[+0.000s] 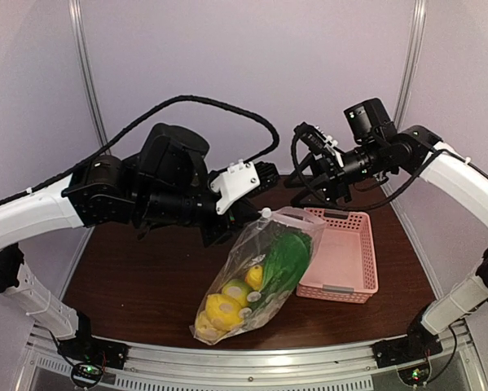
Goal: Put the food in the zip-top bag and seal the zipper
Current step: Zip the zipper on the zipper food storage bag.
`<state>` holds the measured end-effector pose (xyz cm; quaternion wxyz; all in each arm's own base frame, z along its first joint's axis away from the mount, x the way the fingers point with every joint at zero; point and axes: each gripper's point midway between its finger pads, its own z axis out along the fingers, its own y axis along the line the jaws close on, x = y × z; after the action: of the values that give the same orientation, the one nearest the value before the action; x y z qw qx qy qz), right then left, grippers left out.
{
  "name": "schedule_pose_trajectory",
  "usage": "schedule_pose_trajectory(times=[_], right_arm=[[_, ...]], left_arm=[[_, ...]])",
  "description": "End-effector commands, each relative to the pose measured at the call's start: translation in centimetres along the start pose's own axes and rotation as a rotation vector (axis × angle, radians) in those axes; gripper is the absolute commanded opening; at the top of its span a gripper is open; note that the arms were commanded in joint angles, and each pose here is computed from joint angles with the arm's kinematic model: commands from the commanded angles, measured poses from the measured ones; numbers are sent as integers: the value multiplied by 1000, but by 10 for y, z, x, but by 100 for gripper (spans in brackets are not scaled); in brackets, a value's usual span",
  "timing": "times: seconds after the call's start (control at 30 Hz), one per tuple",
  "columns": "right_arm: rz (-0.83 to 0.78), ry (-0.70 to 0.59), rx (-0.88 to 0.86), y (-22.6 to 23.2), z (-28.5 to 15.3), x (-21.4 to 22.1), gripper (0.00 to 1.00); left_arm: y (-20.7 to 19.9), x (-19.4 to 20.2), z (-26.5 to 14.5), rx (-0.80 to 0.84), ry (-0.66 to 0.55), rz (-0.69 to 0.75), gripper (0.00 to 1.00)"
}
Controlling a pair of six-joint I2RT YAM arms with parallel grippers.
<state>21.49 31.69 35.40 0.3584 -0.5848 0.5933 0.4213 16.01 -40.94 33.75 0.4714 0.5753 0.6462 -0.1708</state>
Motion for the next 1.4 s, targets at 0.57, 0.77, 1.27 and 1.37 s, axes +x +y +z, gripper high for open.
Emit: schedule_pose_trajectory(times=[0.57,0.77,1.27,1.37], right_arm=[[38,-99,-245,49,36,-43,47],[41,-89,-211,46,38,-43,43],[9,-74,-79,38,31,-37,18],[11,-63,-78,37,33,-33,18]], left_arm=[[7,-38,-21,9,-80,57,0],[6,-38,-16,10,-80,44,0],[11,-44,-22,-13,-125,0,0],[12,-46,-22,-17,-134,-9,0]])
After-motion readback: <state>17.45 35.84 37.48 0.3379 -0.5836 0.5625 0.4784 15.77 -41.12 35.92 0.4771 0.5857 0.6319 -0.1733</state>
